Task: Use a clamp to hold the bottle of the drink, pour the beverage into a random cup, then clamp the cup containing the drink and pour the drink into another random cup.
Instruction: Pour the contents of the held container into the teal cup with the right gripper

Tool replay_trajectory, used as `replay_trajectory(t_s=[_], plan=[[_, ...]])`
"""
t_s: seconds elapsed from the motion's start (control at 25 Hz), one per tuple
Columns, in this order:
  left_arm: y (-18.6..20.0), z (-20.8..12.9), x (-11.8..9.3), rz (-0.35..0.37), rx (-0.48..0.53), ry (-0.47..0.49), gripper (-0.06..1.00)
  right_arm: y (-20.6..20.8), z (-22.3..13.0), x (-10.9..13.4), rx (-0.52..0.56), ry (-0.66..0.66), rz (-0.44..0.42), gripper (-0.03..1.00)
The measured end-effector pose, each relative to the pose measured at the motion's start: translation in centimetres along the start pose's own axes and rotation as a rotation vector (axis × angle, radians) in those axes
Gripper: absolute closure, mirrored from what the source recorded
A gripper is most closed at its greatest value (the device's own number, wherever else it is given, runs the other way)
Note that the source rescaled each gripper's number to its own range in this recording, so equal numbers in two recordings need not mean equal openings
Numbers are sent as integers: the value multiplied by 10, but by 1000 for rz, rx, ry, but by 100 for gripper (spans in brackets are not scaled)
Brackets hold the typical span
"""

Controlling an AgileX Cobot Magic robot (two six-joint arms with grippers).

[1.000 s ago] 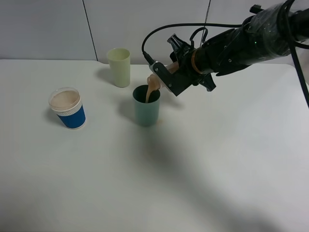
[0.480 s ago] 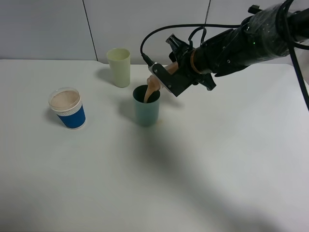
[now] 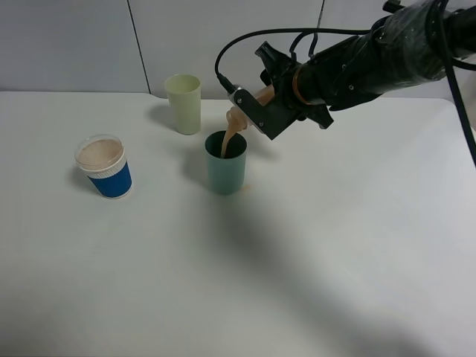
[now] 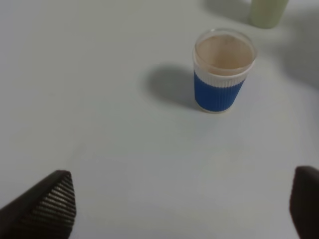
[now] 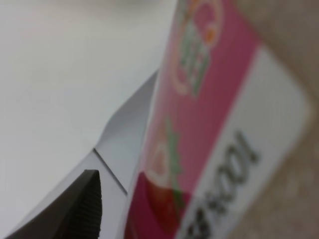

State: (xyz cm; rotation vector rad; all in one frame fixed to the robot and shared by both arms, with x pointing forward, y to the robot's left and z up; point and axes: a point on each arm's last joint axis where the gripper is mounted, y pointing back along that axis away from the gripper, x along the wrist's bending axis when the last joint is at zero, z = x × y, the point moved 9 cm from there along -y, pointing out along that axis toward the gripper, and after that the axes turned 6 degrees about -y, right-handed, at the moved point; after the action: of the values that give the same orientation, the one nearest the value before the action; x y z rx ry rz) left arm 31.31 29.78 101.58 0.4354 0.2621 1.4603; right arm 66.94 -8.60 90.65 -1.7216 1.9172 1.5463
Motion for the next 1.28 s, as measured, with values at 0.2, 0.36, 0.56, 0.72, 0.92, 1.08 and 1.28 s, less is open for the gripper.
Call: replay_trajectory(t_s=[0.2,0.36,0.56,0.72,0.92,1.08,1.28], plan=[[0,0,0,0,0,0,37,0,0,-3,2,7,-7,95],[0,0,0,0,0,0,37,1,4,-5,-3,25,-11,95],[0,0,0,0,0,0,37,2,7,-6,-4,77,-16,95],[0,0,0,0,0,0,37,2,5,-6,3,80,-13,95],[0,0,0,0,0,0,37,2,4,-6,13,97,-12,95],[0,0,0,0,0,0,37,2,4,-7,13,99,-13,95],[0,0,0,0,0,0,37,2,4,-7,17,113,-16,95]])
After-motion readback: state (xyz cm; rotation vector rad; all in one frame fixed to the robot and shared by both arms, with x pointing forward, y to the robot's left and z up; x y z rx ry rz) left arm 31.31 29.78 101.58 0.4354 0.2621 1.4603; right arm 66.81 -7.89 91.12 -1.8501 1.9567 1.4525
